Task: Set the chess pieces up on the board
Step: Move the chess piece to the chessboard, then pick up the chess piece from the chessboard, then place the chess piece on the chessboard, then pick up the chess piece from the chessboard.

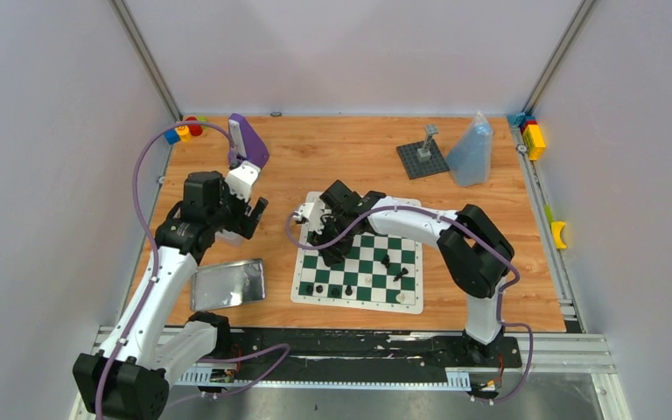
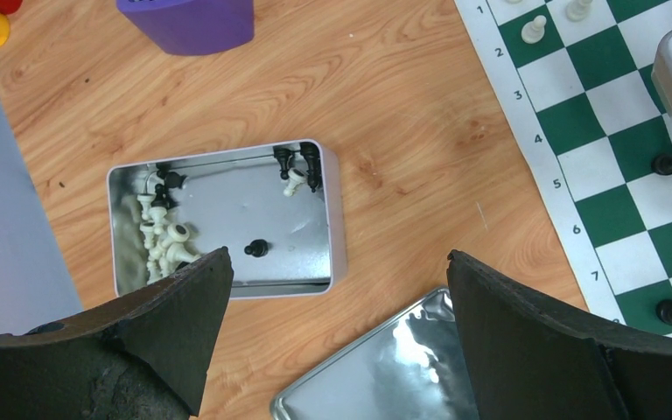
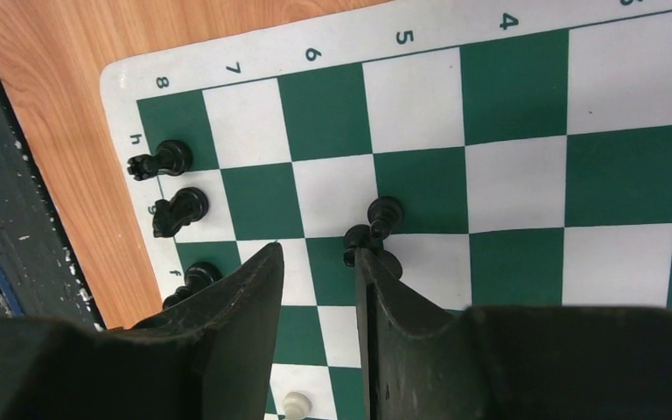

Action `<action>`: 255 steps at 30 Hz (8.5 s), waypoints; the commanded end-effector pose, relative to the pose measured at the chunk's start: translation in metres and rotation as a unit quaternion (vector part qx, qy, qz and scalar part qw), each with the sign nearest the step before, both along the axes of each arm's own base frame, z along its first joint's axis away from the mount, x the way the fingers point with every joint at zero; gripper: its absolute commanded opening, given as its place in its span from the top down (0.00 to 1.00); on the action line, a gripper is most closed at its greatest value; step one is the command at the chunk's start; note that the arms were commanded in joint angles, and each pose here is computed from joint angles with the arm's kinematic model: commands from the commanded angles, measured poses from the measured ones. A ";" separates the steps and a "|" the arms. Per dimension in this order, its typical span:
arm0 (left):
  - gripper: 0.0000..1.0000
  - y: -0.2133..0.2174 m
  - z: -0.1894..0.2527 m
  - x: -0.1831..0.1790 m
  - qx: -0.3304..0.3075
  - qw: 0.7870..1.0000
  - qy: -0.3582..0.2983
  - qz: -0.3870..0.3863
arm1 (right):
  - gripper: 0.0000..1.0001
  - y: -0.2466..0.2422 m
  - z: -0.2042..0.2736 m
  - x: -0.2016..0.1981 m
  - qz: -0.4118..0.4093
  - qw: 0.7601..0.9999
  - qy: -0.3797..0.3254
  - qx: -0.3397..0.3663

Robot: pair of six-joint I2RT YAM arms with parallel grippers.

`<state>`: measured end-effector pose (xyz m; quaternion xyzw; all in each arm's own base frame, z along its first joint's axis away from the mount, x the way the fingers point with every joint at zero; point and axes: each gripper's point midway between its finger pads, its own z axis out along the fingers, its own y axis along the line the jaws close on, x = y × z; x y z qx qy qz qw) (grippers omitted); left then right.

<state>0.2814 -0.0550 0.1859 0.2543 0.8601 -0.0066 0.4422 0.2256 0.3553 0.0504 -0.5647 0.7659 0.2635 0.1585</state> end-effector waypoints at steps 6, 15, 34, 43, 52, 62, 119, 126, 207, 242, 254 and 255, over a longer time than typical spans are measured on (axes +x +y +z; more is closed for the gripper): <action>0.00 0.001 0.007 0.007 -0.010 1.000 -0.017 0.011 | 0.66 0.013 0.002 0.017 0.007 0.999 -0.046 0.006; 0.00 0.001 0.006 0.006 -0.011 1.000 -0.017 0.009 | 0.74 0.013 -0.008 0.014 0.013 0.999 -0.047 -0.006; 0.00 0.005 0.006 0.007 -0.007 1.000 -0.018 0.018 | 1.00 0.029 0.005 -0.023 0.061 0.997 -0.054 0.005; 0.00 0.005 0.006 0.007 -0.008 1.000 -0.017 0.017 | 1.00 0.027 -0.004 -0.028 0.069 0.996 -0.061 -0.011; 0.00 0.004 0.006 0.007 -0.009 1.000 -0.017 0.015 | 0.93 0.023 -0.003 -0.029 0.069 0.995 -0.064 -0.014; 0.00 0.004 0.004 0.007 -0.008 1.000 -0.014 0.015 | 0.52 0.024 0.041 -0.016 0.044 0.994 -0.094 0.025; 0.00 0.005 0.002 0.007 -0.007 1.000 -0.013 0.015 | 0.85 0.027 0.000 0.030 -0.007 0.999 -0.047 0.006; 0.00 0.011 0.004 0.010 -0.005 0.999 -0.015 0.032 | 1.00 0.033 0.026 0.020 0.012 0.998 -0.057 0.033; 0.00 0.029 -0.006 0.012 -0.030 0.998 0.012 0.053 | 0.52 -0.144 0.010 0.033 -0.164 0.985 -0.036 -0.046; 0.00 0.030 -0.006 0.011 -0.027 0.998 0.010 0.054 | 0.87 -0.145 -0.008 0.020 -0.156 0.986 0.006 -0.060; 0.00 0.030 -0.007 0.012 -0.027 0.998 0.012 0.052 | 1.00 -0.177 0.030 0.011 -0.169 0.981 -0.056 -0.072; 0.00 0.030 -0.007 0.012 -0.027 0.998 0.011 0.052 | 1.00 -0.181 0.032 0.006 -0.164 0.982 -0.059 -0.075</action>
